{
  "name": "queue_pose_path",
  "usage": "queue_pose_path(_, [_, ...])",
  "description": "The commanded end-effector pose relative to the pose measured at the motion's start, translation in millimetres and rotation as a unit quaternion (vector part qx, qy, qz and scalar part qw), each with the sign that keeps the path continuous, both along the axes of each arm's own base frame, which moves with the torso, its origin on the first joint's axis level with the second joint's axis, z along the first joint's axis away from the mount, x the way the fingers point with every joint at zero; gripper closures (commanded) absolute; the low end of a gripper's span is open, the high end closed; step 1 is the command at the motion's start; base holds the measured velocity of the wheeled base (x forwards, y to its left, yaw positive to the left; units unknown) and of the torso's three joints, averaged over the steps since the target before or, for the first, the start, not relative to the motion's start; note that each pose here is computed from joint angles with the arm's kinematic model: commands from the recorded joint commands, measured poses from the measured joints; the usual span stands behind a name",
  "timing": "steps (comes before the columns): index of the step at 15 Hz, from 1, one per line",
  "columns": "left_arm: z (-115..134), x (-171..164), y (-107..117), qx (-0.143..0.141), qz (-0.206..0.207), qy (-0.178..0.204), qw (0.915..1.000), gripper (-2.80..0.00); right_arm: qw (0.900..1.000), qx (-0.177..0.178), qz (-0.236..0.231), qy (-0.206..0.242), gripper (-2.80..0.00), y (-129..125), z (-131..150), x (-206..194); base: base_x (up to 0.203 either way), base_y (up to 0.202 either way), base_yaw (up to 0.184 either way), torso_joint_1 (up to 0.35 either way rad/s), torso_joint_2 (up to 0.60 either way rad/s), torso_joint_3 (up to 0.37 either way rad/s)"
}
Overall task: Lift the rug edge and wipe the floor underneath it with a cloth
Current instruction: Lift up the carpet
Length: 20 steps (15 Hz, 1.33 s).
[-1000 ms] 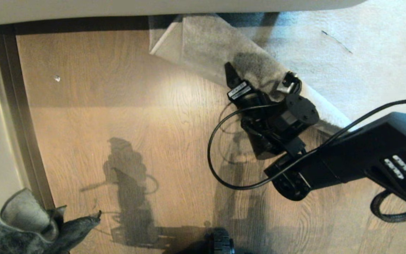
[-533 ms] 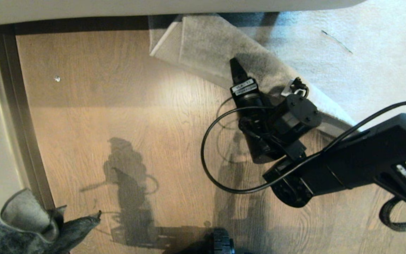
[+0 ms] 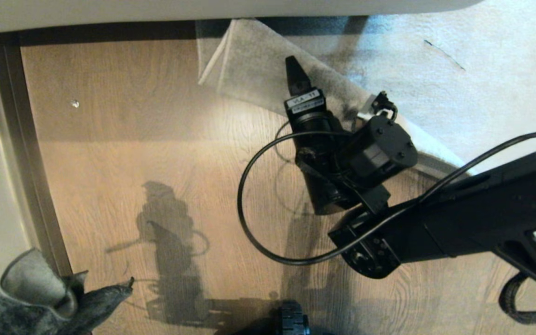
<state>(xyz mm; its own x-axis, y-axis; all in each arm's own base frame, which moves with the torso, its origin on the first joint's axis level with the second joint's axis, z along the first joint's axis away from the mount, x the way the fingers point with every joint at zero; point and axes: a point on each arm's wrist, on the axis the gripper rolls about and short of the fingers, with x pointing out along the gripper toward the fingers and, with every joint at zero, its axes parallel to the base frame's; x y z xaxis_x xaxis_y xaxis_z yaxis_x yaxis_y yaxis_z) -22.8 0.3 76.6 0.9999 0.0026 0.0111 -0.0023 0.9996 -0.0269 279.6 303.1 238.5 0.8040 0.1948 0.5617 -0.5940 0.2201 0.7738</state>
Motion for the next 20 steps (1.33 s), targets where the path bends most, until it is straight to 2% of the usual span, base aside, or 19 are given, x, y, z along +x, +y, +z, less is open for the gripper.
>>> queue_pose_path(1, [0.0, 0.0, 0.0, 0.000, 0.000, 0.000, 1.0000, 0.00, 1.000, 0.016, 0.007, -0.011, -2.80, 3.6, -0.2, -4.5, 0.000, 0.000, 0.000, 0.000, 0.00, 0.000])
queue_pose_path(7, [0.0, 0.0, 0.0, 0.000, 0.000, 0.000, 1.0000, 0.00, 0.999, 0.000, 0.041, 0.017, -2.80, 34.6, -25.7, -23.1, 0.000, 0.000, 0.000, 0.000, 0.00, 0.000])
queue_pose_path(11, [0.1, 0.0, 0.0, 0.000, 0.000, -0.001, 1.0000, 0.00, 0.997, 0.011, 0.065, 0.031, -2.80, 48.0, -33.3, -35.4, 0.000, 0.000, 0.000, 0.000, 0.00, 0.000])
queue_pose_path(17, [0.0, 0.0, 0.0, 0.000, 0.000, 0.000, 1.0000, 0.00, 0.998, -0.038, 0.041, 0.037, -2.80, 56.2, -52.1, -32.5, 0.000, 0.000, 0.000, 0.000, 0.00, 0.000])
queue_pose_path(20, [0.1, 0.0, 0.0, -0.001, 0.000, 0.000, 1.0000, 0.00, 0.998, -0.040, 0.041, 0.038, -2.80, 57.1, -53.5, -32.7, 0.000, 0.000, 0.000, 0.000, 0.00, 0.000])
